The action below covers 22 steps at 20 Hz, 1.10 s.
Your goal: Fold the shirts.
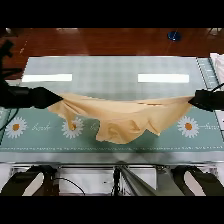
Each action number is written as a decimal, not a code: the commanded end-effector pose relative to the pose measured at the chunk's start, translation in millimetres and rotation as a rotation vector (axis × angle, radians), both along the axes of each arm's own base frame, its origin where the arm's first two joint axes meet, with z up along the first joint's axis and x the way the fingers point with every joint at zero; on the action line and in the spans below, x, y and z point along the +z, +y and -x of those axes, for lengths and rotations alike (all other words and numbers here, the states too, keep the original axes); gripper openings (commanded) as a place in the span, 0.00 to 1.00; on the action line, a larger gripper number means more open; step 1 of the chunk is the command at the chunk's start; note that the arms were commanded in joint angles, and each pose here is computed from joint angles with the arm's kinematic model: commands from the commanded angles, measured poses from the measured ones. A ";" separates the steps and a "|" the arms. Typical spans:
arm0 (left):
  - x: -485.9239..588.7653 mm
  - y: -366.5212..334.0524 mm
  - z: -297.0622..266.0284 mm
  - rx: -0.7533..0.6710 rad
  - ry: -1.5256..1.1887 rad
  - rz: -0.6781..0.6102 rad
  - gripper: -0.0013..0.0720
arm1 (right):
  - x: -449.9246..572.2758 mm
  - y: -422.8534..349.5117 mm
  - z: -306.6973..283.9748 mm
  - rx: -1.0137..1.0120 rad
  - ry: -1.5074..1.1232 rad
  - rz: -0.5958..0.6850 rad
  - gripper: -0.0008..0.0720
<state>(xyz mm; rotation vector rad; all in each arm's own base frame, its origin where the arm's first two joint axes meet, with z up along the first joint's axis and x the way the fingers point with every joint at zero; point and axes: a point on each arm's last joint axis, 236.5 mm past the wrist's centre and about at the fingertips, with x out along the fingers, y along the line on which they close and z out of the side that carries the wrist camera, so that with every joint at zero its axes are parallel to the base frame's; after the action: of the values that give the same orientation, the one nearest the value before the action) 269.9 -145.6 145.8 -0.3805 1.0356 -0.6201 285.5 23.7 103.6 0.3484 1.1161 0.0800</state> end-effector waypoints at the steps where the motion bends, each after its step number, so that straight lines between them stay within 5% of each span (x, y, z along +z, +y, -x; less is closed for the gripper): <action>1: -33.4 -2.4 -27.5 0.052 0.031 0.049 0.05 | -7.9 1.2 -30.8 -0.057 -0.118 -0.043 0.04; 5: -15.1 -15.1 -73.2 0.110 -0.081 0.196 0.05 | -3.1 15.3 -55.3 -0.079 -0.170 -0.147 0.04; 16: -78.6 -3.7 -115.4 0.188 0.014 0.171 0.05 | -55.1 12.4 -86.5 -0.078 -0.084 -0.168 0.04; 22: -116.8 1.0 -134.7 0.244 0.066 0.148 0.06 | -70.5 24.9 -116.8 -0.133 -0.097 -0.297 0.04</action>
<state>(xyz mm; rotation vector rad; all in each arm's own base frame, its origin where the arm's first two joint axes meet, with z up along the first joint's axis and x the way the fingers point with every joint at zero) 396.5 -146.8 46.1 -0.6417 0.9739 -0.4988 389.1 44.1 41.1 0.6144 0.9946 0.1388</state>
